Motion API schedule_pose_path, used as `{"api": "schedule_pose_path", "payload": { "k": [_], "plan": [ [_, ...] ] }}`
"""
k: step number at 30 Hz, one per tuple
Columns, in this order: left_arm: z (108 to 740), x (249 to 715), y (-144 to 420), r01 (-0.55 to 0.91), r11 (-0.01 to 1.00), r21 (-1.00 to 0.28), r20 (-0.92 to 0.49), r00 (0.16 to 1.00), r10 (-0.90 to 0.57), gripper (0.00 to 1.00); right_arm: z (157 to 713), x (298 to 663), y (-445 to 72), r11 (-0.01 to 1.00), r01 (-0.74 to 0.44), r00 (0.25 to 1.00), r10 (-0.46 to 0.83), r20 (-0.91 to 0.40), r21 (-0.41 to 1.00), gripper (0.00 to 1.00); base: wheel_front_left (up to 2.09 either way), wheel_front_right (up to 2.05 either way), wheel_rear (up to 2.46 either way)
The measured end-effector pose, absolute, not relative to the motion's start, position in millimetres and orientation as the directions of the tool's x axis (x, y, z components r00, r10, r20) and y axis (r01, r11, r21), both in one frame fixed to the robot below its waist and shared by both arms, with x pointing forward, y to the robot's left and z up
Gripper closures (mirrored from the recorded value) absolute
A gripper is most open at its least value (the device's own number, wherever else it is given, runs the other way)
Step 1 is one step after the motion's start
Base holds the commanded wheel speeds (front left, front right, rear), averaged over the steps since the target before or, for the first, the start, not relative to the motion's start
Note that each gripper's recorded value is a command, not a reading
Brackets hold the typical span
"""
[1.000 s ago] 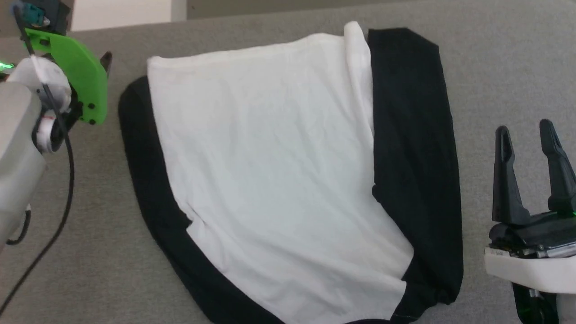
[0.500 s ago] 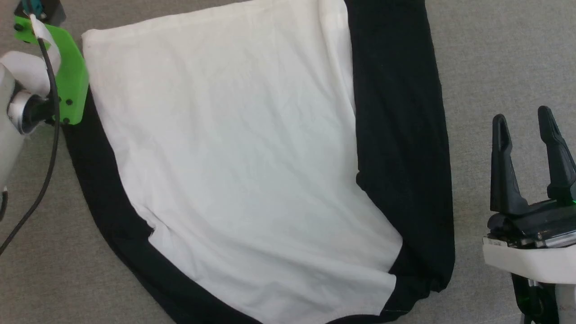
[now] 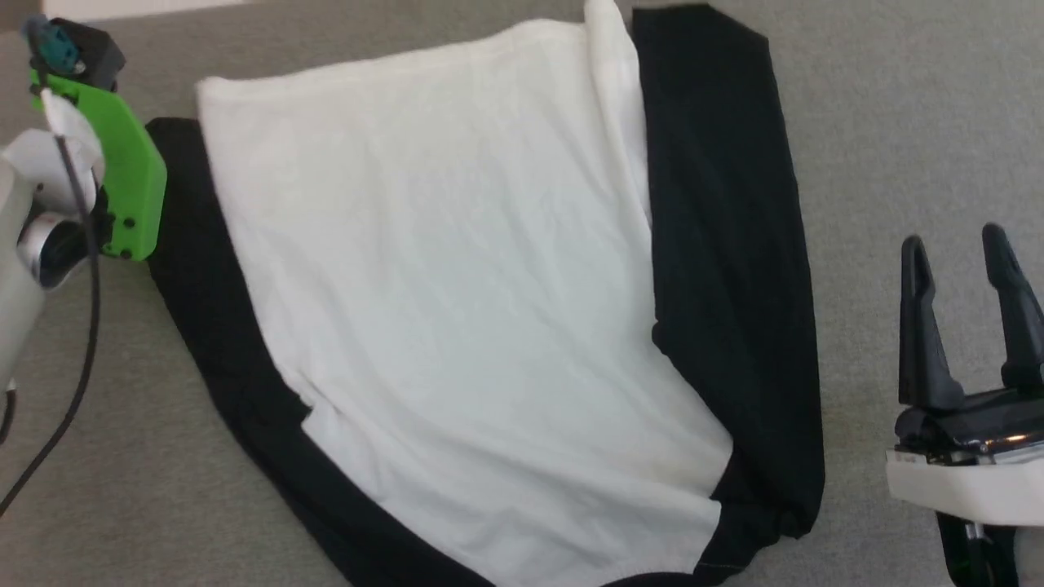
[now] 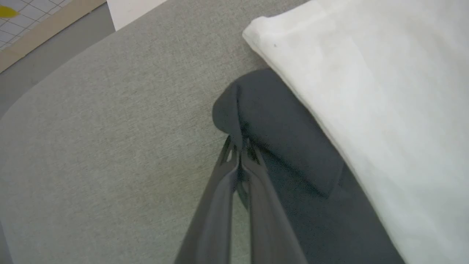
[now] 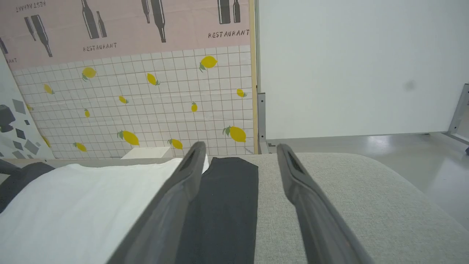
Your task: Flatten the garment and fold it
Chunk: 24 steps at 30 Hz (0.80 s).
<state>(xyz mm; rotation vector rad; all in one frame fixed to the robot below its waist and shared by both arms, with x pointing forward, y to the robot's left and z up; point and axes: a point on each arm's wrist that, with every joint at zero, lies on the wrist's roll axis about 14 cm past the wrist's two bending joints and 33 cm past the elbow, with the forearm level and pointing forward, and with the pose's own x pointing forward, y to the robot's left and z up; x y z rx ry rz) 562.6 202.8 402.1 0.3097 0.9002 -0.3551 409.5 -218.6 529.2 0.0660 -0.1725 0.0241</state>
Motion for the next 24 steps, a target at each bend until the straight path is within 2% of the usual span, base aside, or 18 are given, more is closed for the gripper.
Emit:
{"api": "schedule_pose_path", "payload": {
  "k": [10, 15, 19, 24],
  "plan": [
    [507, 527, 255, 0.375, 0.889, 0.264, -0.628, 0.766, -0.136, 1.00, 551, 381, -203, 0.993, -0.069, 0.974, 0.047, 0.223, 0.094, 0.00, 0.00, 0.00, 0.00],
    [570, 510, 224, 0.416, 0.859, 0.298, -0.470, 0.847, -0.247, 1.00, 566, 375, -190, 0.988, -0.108, 0.961, 0.076, 0.267, 0.108, 0.00, 0.00, 0.00, 0.00],
    [583, 477, 173, 0.527, 0.798, 0.293, -0.412, 0.822, -0.392, 1.00, 575, 368, -184, 0.985, -0.123, 0.952, 0.083, 0.295, 0.119, 0.00, 0.00, 0.00, 0.00],
    [583, 431, 102, 0.670, 0.700, 0.246, -0.347, 0.736, -0.582, 1.00, 582, 357, -193, 0.988, -0.096, 0.948, 0.055, 0.314, 0.118, 0.00, 0.00, 0.00, 0.00]
  ]
}}
